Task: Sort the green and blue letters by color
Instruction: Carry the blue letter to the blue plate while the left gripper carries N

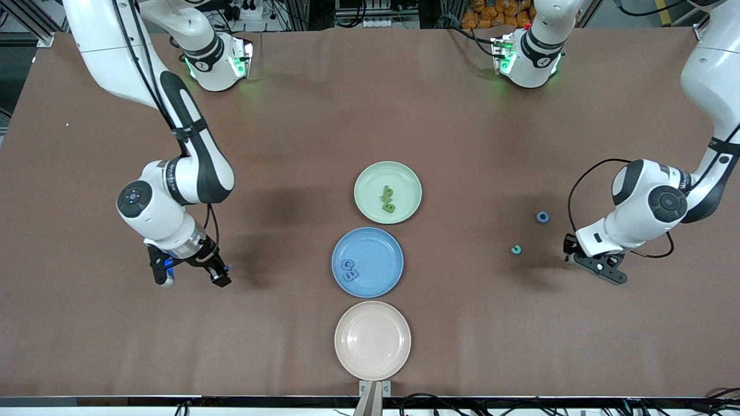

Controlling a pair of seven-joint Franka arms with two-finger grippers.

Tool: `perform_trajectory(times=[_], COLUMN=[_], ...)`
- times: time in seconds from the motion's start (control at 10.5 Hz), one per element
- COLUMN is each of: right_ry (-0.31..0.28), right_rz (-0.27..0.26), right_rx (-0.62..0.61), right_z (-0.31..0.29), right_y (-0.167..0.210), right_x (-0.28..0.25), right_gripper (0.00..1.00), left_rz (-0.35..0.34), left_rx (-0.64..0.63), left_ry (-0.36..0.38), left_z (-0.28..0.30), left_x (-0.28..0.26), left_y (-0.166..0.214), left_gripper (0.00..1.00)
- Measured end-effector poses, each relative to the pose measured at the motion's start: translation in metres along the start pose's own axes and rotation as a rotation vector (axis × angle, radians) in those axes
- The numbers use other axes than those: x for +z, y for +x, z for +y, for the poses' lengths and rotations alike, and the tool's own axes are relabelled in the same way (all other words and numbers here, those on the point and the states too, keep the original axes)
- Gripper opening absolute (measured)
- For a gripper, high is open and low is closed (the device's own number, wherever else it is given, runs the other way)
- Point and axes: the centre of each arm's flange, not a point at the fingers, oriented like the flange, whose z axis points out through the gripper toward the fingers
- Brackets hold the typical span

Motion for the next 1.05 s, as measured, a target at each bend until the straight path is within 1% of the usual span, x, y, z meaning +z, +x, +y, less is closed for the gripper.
perform_trajectory(times=[0.19, 0.38, 0.57, 0.76, 1.05], right_ry=[0.013, 0.025, 0.052, 0.094, 0.131], right_rz=[-0.012, -0.019, -0.031, -0.069, -0.118], right_rx=[-0.020, -0.055, -0.107, -0.137, -0.184], right_z=[-0.011, -0.022, -0.043, -0.067, -0.093], right_y=[-0.019, -0.042, -0.078, -0.125, -0.189], right_x=[-0.002, -0.004, -0.010, -0.012, -0.004], right_gripper=[0.00, 0.00, 0.00, 0.00, 0.00], left_rz=[-0.029, -0.067, -0.084, -0.088, -0.103], left_rx=[-0.056, -0.147, -0.276, -0.403, -0.527], left_ry=[0.003, -0.004, -0.012, -0.014, -0.009], left_z=[0.036, 0.091, 0.166, 0.256, 0.384], left_x=[-0.015, -0.042, -0.057, -0.058, -0.058], left_y=[0.030, 0.063, 0.085, 0.100, 0.099], left_gripper=[0.33, 0.33, 0.33, 0.33, 0.33])
